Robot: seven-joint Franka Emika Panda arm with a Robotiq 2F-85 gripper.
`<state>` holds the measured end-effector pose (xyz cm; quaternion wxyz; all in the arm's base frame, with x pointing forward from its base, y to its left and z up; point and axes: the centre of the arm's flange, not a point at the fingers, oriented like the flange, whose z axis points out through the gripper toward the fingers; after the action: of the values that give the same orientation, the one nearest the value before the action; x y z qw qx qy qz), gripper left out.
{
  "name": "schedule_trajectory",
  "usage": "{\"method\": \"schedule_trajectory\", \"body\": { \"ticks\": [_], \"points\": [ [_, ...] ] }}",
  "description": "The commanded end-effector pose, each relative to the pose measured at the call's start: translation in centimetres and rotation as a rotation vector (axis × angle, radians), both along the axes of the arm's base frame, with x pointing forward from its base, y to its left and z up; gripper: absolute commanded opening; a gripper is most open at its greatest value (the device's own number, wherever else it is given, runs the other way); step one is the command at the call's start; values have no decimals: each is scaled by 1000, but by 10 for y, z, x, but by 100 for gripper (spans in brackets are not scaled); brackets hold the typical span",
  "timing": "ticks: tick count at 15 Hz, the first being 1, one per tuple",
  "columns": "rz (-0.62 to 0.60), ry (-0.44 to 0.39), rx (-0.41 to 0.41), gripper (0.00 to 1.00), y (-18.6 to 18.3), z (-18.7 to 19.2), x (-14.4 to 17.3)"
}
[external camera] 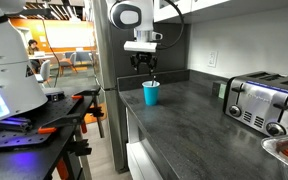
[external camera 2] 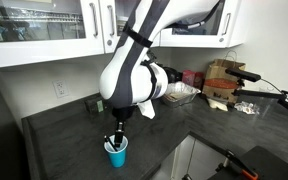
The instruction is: Put the marker on the counter
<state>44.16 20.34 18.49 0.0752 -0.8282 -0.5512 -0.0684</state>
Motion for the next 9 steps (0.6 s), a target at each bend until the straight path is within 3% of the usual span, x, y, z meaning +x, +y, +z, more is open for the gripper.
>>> {"method": "schedule_trajectory", "body": {
  "ticks": [1,9],
  "points": [
    [4,14,24,69,-1,-19,15],
    [22,50,23,67,5,-53,37]
  ]
}}
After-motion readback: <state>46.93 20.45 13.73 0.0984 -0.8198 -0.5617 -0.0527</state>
